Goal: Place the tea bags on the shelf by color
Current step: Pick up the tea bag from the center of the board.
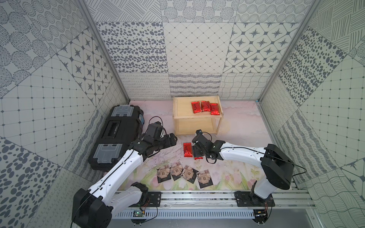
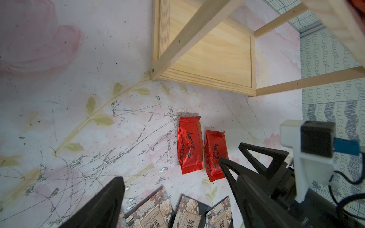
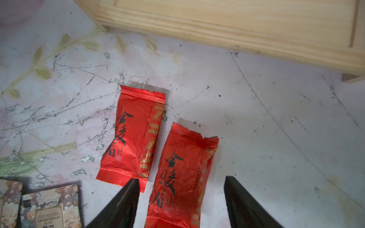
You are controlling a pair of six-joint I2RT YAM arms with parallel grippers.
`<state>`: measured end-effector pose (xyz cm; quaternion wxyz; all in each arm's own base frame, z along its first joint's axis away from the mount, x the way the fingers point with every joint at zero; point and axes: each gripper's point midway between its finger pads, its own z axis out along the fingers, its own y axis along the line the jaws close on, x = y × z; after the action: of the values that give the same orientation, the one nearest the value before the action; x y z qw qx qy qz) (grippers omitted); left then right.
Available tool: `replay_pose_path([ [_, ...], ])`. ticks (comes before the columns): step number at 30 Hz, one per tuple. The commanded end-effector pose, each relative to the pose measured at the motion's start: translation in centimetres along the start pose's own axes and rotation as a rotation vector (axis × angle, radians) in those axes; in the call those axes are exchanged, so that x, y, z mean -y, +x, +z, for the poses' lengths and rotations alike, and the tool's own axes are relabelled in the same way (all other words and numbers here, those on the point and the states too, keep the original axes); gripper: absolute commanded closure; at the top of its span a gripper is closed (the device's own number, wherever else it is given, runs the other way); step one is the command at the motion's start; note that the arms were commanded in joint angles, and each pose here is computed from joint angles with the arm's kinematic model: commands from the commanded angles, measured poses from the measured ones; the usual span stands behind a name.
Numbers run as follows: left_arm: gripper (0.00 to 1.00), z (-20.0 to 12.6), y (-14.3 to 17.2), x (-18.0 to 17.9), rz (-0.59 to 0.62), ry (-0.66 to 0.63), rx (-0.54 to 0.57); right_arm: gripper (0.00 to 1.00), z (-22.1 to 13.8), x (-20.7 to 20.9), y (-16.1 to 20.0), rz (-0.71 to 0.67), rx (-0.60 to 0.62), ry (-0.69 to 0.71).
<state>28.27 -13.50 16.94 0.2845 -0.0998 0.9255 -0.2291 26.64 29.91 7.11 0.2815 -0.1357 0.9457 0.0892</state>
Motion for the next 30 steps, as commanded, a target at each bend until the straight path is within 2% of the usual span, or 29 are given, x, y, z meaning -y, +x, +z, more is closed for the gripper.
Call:
replay_pose_path([
  [1,0.07,0.0,0.0,-0.2,-0.007,-0.019,-0.009,0.27,0.5,-0.8,-0.8,0.037,0.014,-0.029],
  [30,0.06,0.3,0.0,-0.2,0.000,-0.024,-0.017,0.33,3.9,0.7,1.1,0.030,-0.064,0.047],
])
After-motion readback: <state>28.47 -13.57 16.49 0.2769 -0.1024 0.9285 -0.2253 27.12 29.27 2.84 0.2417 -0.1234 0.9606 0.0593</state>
